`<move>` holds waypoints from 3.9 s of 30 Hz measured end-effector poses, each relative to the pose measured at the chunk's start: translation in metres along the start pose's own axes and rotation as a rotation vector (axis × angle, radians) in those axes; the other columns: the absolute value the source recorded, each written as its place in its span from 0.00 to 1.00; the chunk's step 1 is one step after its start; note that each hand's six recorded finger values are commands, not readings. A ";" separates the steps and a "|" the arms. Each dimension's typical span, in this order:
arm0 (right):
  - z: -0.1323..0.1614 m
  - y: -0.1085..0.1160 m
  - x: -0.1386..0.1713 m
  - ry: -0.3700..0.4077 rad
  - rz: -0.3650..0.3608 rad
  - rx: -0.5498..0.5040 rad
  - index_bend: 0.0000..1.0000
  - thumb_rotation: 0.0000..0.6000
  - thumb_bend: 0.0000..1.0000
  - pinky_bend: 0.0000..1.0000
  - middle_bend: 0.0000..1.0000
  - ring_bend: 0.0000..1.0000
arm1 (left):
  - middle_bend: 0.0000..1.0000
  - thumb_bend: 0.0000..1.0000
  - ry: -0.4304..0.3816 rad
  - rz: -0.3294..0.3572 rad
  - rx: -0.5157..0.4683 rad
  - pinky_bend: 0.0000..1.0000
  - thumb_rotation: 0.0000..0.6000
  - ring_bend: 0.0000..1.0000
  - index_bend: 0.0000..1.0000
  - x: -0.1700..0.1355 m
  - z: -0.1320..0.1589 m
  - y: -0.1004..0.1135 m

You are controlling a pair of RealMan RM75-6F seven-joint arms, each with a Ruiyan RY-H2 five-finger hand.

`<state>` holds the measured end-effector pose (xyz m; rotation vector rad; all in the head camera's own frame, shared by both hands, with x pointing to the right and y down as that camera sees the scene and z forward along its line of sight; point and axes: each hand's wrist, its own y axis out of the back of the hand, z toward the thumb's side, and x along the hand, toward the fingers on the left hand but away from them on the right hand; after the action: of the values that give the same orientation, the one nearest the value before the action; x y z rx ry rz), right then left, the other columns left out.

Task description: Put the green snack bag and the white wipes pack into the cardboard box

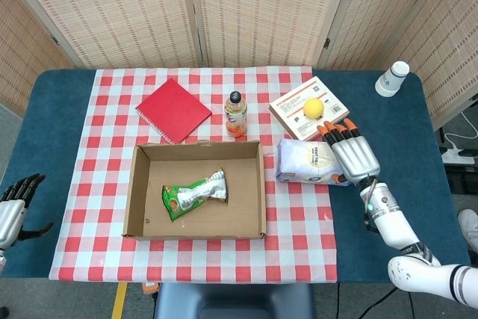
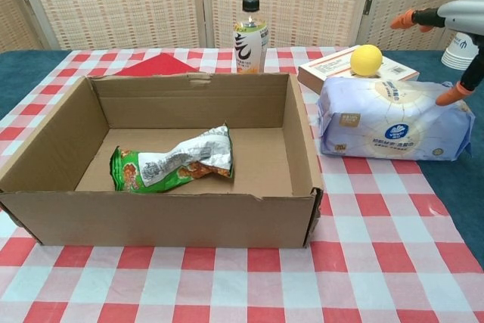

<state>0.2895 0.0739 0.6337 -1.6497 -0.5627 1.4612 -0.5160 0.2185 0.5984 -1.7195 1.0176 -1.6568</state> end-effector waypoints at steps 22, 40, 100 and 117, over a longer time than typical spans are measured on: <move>0.003 -0.038 -0.018 0.009 0.099 -0.057 0.00 1.00 0.00 0.00 0.00 0.00 | 0.02 0.20 -0.001 0.003 -0.005 0.10 1.00 0.00 0.06 -0.001 -0.001 0.002; -0.001 -0.054 -0.042 -0.010 0.134 -0.081 0.00 1.00 0.00 0.00 0.00 0.00 | 0.02 0.20 0.007 -0.001 0.000 0.10 1.00 0.00 0.06 0.001 -0.003 0.000; 0.078 0.115 -0.033 0.152 -0.237 -0.120 0.81 1.00 0.18 0.83 0.54 0.61 | 0.02 0.20 0.000 -0.008 0.009 0.10 1.00 0.00 0.06 0.000 0.000 -0.002; 0.209 0.111 -0.045 0.428 -0.237 -0.235 0.82 1.00 0.18 0.84 0.55 0.61 | 0.02 0.20 0.008 0.000 -0.008 0.10 1.00 0.00 0.06 0.001 -0.004 0.003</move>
<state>0.0585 0.0382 0.5759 -1.9337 -0.6752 0.8606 -0.5204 0.2167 0.5965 -1.7194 1.0297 -1.6627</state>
